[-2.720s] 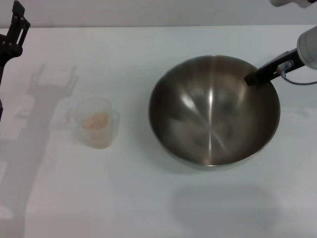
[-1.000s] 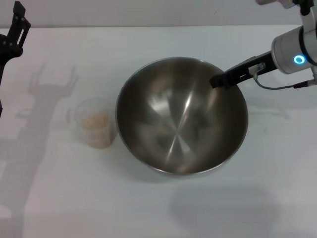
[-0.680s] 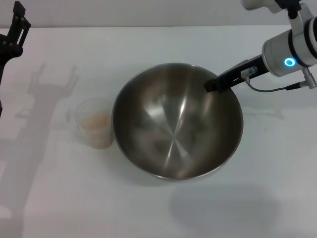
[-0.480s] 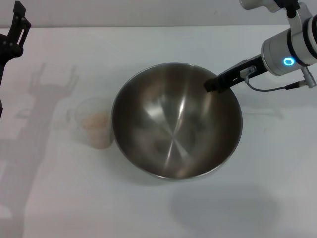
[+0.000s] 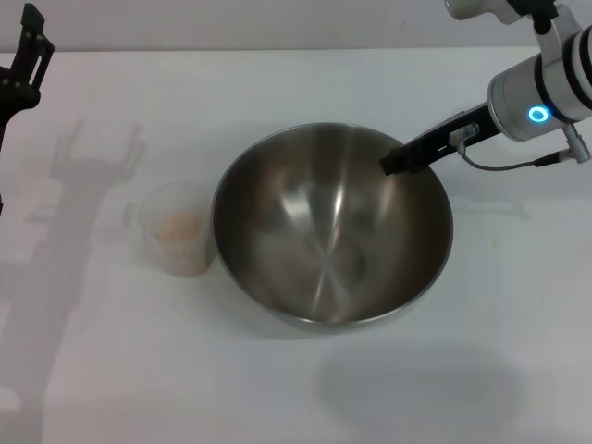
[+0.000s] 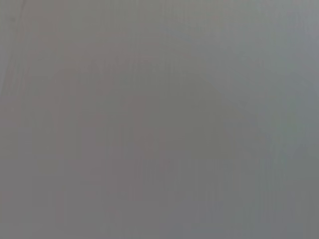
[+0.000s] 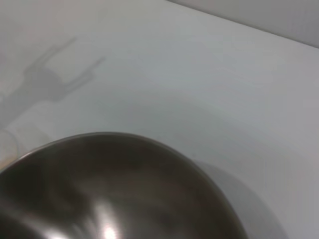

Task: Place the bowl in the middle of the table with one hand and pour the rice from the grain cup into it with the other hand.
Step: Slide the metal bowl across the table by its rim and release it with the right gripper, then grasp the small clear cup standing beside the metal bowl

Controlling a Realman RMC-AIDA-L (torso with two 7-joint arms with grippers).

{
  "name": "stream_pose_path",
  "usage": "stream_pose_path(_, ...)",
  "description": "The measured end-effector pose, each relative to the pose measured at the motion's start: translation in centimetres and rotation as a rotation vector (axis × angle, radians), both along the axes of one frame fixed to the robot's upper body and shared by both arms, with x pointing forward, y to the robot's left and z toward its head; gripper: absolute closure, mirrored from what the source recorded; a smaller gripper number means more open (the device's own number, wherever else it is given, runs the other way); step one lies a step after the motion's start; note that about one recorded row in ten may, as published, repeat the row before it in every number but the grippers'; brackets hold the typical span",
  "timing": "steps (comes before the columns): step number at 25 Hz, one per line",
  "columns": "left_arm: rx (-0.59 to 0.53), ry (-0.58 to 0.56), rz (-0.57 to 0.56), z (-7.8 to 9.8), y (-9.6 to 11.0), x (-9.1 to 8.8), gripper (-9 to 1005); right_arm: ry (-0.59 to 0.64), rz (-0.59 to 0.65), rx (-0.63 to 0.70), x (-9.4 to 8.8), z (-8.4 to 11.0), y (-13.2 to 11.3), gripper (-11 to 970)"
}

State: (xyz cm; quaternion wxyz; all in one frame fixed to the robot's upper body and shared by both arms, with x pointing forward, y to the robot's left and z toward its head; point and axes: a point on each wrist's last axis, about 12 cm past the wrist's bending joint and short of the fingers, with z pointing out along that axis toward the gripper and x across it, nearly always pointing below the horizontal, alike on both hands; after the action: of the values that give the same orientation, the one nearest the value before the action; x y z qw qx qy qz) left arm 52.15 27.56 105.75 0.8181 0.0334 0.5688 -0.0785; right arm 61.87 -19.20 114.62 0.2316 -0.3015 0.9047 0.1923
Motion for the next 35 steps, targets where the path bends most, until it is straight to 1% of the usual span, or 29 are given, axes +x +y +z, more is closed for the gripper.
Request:
stream_pose_path(7,0.0,-0.001,0.002,0.0,0.1,-0.1,166,-0.024,0.016,-0.037,0.2,0.5,0.3,625)
stream_pose_path(13,-0.001,-0.008,0.008,-0.1,0.3,-0.4,166,-0.111,0.014,-0.047,0.4,2.2,0.2,510)
stream_pose_path(17,-0.003,-0.006,0.017,-0.2,0.5,-0.6,166,-0.201,0.009,-0.039,0.9,3.8,0.4,433)
stream_pose_path(19,-0.005,-0.008,0.021,-0.2,0.6,-0.8,166,-0.256,0.001,-0.036,1.2,4.5,0.5,426)
stream_pose_path(22,-0.006,-0.013,0.027,-0.3,0.7,-1.1,166,-0.343,-0.014,-0.037,1.4,4.9,0.6,416)
stream_pose_path(24,-0.007,-0.015,0.029,-0.3,0.8,-1.2,166,-0.422,-0.021,-0.041,1.1,5.0,0.8,410)
stream_pose_path(26,-0.007,-0.016,0.033,-0.3,0.9,-1.4,166,-0.527,-0.034,-0.046,0.8,5.3,0.9,403)
stream_pose_path(27,-0.007,-0.016,0.033,-0.4,0.9,-1.4,166,-0.626,-0.053,-0.053,0.2,5.4,0.8,400)
stream_pose_path(28,-0.007,-0.016,0.034,-0.4,1.0,-1.5,166,-0.626,-0.053,-0.053,0.2,5.4,0.8,396)
stream_pose_path(30,-0.007,-0.016,0.035,-0.4,1.0,-1.6,166,-0.73,-0.079,-0.052,-0.3,5.4,0.8,390)
stream_pose_path(35,-0.009,-0.015,0.034,-0.4,1.0,-1.6,166,-0.933,-0.195,-0.013,-1.4,4.0,0.0,373)
